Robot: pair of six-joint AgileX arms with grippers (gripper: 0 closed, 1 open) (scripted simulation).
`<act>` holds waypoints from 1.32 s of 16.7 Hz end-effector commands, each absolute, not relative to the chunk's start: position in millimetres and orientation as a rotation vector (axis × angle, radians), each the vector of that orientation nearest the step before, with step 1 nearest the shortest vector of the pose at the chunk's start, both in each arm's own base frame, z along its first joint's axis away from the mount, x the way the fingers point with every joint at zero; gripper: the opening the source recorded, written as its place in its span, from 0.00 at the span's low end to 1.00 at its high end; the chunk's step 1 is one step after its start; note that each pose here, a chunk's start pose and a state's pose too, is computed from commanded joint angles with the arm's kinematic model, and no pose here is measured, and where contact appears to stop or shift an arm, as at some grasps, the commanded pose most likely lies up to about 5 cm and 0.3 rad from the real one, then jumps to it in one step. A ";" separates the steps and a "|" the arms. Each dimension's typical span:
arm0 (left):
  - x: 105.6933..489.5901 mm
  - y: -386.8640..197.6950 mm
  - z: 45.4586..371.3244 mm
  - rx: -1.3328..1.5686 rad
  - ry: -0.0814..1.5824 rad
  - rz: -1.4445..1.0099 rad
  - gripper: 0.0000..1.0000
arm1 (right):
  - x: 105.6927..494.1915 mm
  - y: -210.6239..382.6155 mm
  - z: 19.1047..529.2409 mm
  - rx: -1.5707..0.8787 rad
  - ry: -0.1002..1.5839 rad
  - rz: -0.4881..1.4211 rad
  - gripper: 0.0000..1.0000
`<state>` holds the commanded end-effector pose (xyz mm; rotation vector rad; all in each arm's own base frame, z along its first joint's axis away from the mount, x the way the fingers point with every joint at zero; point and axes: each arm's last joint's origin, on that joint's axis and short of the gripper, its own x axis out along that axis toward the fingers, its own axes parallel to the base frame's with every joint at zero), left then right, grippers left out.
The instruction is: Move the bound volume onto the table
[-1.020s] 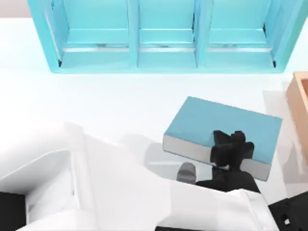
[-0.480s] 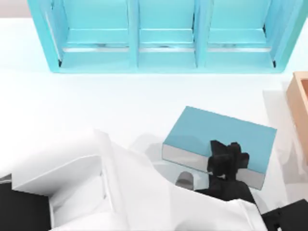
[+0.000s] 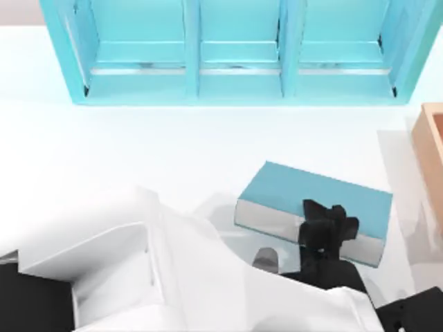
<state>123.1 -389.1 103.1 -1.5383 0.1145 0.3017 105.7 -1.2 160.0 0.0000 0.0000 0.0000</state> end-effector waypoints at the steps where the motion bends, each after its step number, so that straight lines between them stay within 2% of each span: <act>1: 123.1 -389.1 103.1 -1.538 0.115 0.302 0.75 | 105.7 -1.2 160.0 0.000 0.000 0.000 1.00; 4: 123.1 -389.1 103.1 -1.538 0.115 0.302 0.98 | 105.7 -1.2 160.0 0.000 0.000 0.000 1.00; 5: 123.1 -389.1 103.1 -1.538 0.115 0.302 1.00 | 105.7 -1.2 160.0 0.000 0.000 0.000 1.00; 15: 120.9 -389.8 102.3 -1.538 0.118 0.301 1.00 | 105.7 -1.2 160.0 0.000 0.000 0.000 1.00; 22: 75.1 -400.6 93.6 -1.566 0.166 0.310 1.00 | 105.7 -1.2 160.0 0.000 0.000 0.000 1.00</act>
